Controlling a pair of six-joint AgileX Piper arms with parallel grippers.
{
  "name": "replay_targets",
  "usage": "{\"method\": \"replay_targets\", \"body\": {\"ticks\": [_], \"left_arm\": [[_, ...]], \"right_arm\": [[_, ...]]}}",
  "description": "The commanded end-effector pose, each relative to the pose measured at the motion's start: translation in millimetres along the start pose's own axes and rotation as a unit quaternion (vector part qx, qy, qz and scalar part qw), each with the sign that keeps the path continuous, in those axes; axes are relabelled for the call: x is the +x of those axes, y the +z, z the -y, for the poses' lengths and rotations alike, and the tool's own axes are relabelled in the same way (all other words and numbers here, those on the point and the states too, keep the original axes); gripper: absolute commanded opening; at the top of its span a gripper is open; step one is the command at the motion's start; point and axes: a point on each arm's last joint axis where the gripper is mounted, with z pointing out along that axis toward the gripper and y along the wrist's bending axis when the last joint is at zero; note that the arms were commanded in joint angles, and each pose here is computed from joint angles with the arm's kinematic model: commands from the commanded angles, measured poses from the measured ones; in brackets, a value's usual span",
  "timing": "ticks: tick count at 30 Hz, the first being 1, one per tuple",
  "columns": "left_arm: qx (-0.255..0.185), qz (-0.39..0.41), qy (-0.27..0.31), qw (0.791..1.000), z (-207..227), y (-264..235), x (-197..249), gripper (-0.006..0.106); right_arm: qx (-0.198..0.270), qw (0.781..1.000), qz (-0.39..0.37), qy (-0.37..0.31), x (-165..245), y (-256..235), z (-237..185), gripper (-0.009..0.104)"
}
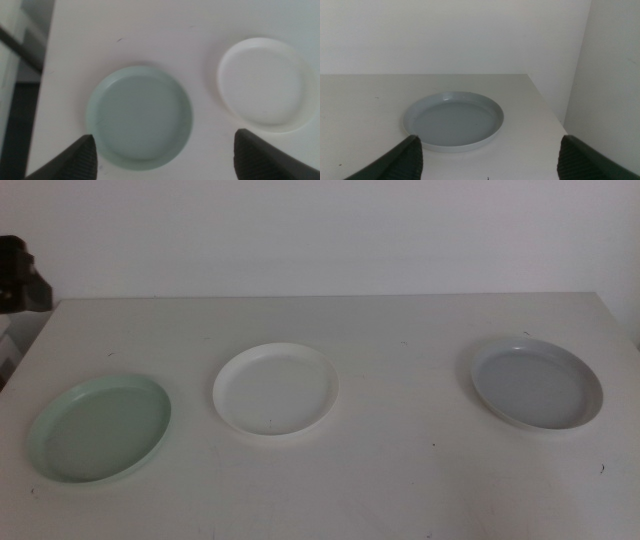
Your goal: Stack the three bowls on top of each other.
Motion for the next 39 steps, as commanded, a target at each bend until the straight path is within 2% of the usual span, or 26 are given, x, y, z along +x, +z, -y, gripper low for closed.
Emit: {"method": "replay_targets", "body": {"ticks": [1,7,14,23,29,39], "left_arm": [[-0.003,0.024,-0.005,1.000,-5,-9,-14,0.102],[-0.014,-0.012,0.006,1.000,-26,7,-22,0.102],[0.012,-0.058,-0.004,0.998,-65,37,-21,0.102],[0.012,-0.113,0.000,0.993,-114,89,-13,0.102],[0.013,-0.159,-0.004,0.987,-131,134,-3,0.102],[0.038,-0.168,0.002,0.985,-146,199,11,0.102]], "right_arm": [[-0.009,0.998,0.054,-0.009,-10,-3,-2,0.094],[-0.009,0.998,0.054,-0.010,-10,-3,-2,0.094],[-0.009,0.998,0.054,-0.010,-10,-3,-2,0.094],[-0.009,0.998,0.054,-0.010,-10,-3,-2,0.094],[-0.009,0.998,0.054,-0.010,-10,-3,-2,0.094],[-0.009,0.998,0.054,-0.010,-10,-3,-2,0.094]]}}
